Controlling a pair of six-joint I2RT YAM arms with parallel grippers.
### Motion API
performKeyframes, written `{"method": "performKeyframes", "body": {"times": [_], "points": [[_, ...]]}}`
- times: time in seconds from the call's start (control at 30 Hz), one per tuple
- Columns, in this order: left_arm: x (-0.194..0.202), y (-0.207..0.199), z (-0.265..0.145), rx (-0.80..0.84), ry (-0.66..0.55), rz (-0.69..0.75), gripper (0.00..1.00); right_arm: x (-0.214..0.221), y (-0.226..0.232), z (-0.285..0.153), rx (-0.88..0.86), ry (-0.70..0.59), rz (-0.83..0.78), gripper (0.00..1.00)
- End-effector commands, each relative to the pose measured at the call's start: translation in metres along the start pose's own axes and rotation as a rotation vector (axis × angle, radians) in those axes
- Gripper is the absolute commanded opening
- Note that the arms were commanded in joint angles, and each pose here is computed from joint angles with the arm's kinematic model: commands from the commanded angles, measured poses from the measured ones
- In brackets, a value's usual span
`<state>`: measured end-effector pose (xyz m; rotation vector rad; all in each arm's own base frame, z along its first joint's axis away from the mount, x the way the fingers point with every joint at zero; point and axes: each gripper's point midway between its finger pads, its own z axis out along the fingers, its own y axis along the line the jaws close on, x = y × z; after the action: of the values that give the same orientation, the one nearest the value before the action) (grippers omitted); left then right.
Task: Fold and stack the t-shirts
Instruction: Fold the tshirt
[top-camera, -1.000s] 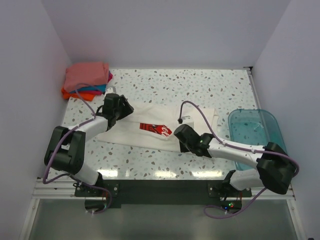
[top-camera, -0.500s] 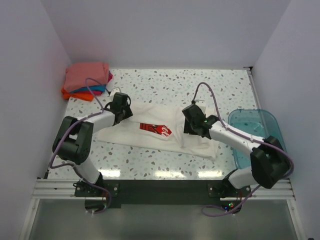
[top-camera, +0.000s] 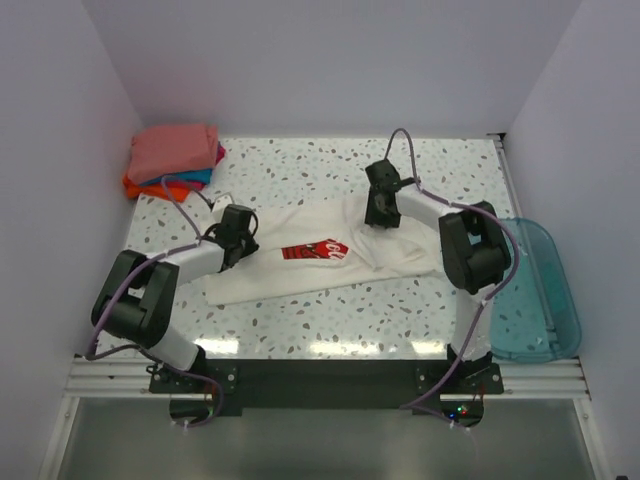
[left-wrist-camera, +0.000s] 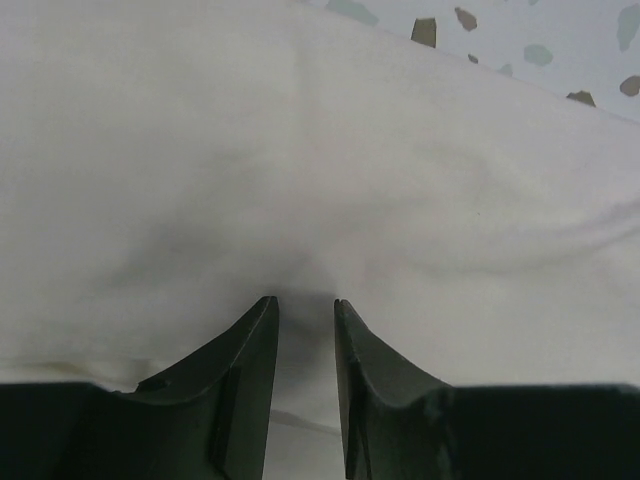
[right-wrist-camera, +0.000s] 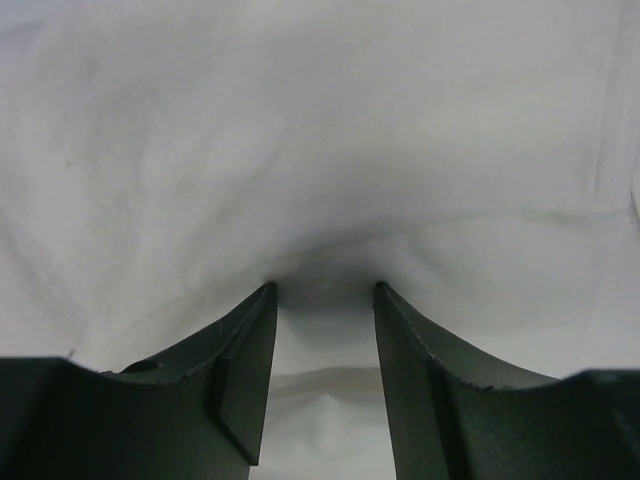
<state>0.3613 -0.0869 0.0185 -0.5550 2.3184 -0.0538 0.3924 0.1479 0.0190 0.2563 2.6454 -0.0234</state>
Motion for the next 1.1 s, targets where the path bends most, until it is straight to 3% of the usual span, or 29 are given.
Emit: {"method": "performKeyframes", "body": {"times": [0.0, 0.2, 0.33, 0.47, 0.5, 0.53, 0.57, 0.63, 0.7, 0.87, 1.0, 1.07], "points": [[0.035, 0.011, -0.018, 0.031, 0.085, -0.070, 0.33, -0.026, 0.005, 0.031, 0.011, 0.017, -0.110, 0.48], [0.091, 0.004, -0.054, 0.176, 0.192, -0.152, 0.33, -0.089, 0.049, 0.072, -0.051, -0.024, -0.254, 0.51], [0.113, -0.022, -0.085, 0.309, 0.213, -0.103, 0.44, -0.136, 0.088, 0.063, -0.167, -0.126, -0.295, 0.65], [0.085, -0.058, -0.107, 0.444, 0.159, 0.007, 0.60, -0.165, 0.095, 0.030, -0.163, -0.214, -0.323, 0.77], [0.080, -0.057, -0.110, 0.447, 0.147, 0.104, 0.65, -0.171, 0.089, 0.022, -0.140, -0.230, -0.309, 0.80], [0.058, -0.073, -0.118, 0.470, 0.103, 0.130, 0.65, -0.172, 0.086, 0.013, -0.126, -0.236, -0.300, 0.84], [0.048, -0.072, -0.118, 0.441, 0.076, 0.157, 0.66, -0.187, 0.080, -0.014, -0.113, -0.288, -0.272, 0.86], [0.037, -0.071, -0.121, 0.425, 0.045, 0.259, 0.66, -0.187, 0.058, -0.029, -0.025, -0.307, -0.199, 0.86], [0.024, -0.075, -0.124, 0.403, 0.024, 0.329, 0.61, -0.183, 0.045, -0.051, -0.014, -0.321, -0.144, 0.86], [0.034, -0.079, -0.127, 0.391, 0.076, 0.464, 0.52, -0.159, 0.029, -0.059, 0.003, -0.294, -0.084, 0.82], [0.061, -0.080, -0.123, 0.361, 0.149, 0.554, 0.32, -0.125, 0.021, -0.040, 0.018, -0.217, -0.055, 0.68], [0.077, -0.077, -0.122, 0.337, 0.166, 0.600, 0.29, -0.118, 0.023, -0.033, -0.005, -0.207, -0.040, 0.59]]}}
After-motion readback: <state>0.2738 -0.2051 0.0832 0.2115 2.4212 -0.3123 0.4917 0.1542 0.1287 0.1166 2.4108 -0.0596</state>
